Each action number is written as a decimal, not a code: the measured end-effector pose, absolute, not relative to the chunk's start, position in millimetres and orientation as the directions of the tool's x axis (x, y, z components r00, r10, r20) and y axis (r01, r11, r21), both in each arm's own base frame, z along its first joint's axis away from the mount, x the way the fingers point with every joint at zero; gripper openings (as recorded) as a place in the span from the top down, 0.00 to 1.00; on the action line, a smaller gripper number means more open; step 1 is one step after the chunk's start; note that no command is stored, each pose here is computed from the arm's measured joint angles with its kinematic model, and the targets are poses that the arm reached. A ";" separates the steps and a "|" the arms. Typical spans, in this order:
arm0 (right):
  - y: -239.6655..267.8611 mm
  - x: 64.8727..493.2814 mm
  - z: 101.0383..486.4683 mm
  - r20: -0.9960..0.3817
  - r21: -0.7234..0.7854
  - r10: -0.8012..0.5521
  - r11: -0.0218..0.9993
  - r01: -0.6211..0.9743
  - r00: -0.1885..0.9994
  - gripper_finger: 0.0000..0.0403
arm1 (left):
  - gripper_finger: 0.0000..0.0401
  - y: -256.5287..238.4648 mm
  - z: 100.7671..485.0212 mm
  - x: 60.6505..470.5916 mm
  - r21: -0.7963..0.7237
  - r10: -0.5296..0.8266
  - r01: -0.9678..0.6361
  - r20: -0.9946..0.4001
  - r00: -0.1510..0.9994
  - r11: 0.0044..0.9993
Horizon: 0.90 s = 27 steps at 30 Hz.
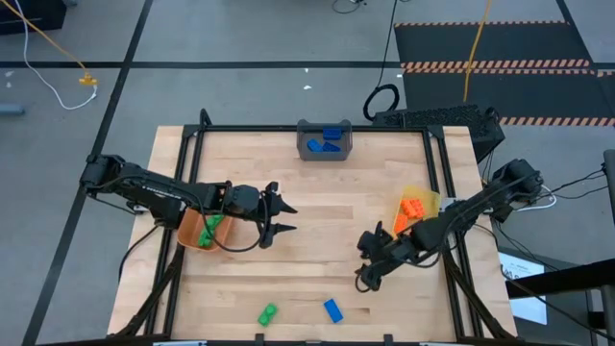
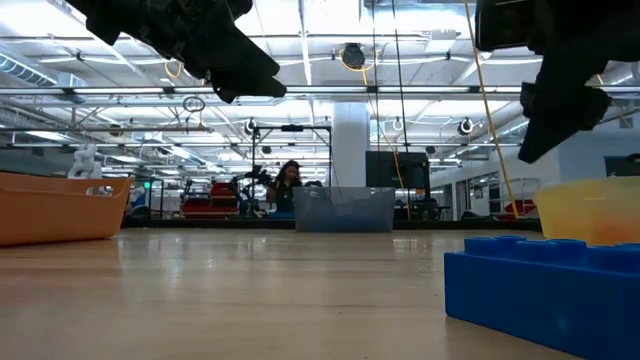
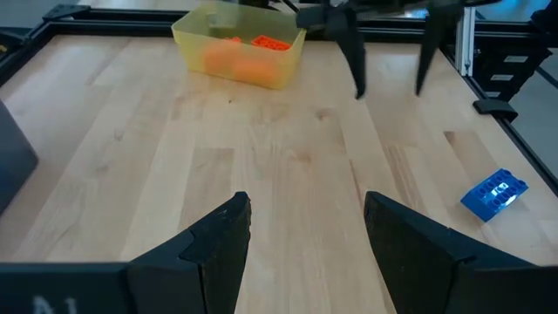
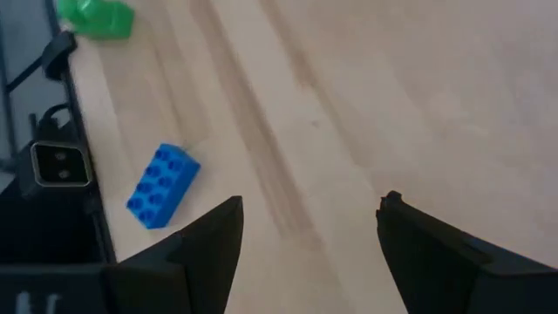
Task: Sort & place blocks by color
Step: Put the blue game piece into the black bin
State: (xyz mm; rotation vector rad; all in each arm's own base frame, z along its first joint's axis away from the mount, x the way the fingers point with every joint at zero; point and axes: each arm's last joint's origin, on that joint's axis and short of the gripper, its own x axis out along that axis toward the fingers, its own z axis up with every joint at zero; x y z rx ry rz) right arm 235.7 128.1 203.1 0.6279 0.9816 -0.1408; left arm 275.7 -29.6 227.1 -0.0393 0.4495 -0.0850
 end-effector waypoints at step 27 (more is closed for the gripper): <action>199.6 339.0 239.6 -0.951 0.214 0.111 0.909 0.357 0.288 0.39 | 0.44 -38.5 228.6 275.3 -0.062 -0.132 0.117 -0.418 0.899 0.991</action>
